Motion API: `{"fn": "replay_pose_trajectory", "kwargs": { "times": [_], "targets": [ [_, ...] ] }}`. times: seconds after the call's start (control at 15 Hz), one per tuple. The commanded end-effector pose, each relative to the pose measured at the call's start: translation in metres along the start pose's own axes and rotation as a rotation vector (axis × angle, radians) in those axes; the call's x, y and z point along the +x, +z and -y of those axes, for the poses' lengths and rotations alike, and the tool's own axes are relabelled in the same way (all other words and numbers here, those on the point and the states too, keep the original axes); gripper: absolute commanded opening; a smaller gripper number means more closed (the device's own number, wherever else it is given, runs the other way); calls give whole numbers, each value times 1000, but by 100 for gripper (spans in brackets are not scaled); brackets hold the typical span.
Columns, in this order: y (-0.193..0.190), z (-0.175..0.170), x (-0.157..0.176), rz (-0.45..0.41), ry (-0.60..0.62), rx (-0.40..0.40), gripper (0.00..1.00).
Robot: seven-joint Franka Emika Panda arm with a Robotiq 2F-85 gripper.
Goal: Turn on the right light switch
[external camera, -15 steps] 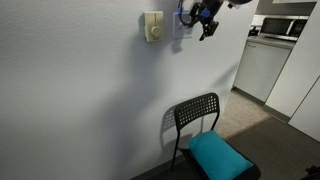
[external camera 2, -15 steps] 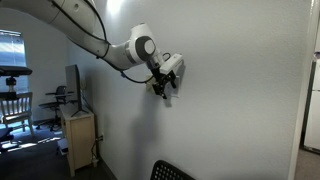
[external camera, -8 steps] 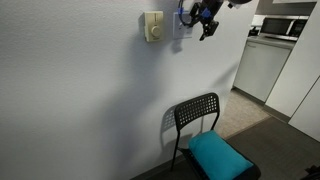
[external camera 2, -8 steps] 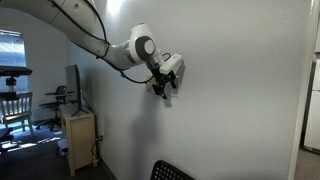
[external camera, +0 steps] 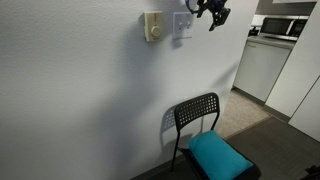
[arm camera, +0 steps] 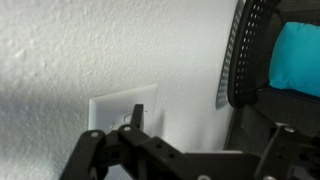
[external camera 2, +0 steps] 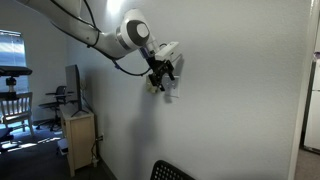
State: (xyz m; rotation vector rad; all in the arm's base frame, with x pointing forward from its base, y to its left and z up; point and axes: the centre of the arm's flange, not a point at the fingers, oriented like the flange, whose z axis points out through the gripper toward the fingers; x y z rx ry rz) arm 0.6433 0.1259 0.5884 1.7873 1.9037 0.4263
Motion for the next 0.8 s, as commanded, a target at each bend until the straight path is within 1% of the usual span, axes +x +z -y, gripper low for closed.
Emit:
{"fn": "replay_pose_trajectory", "kwargs": {
  "times": [0.0,0.4,0.47,0.73],
  "targets": [
    [-25,19,-8,45,-16,18,100],
    [-39,23,-10,55,-14,25,100],
    [-35,11,-9,36,-10,18,100],
    [-35,11,-8,35,-10,17,100]
  ]
}}
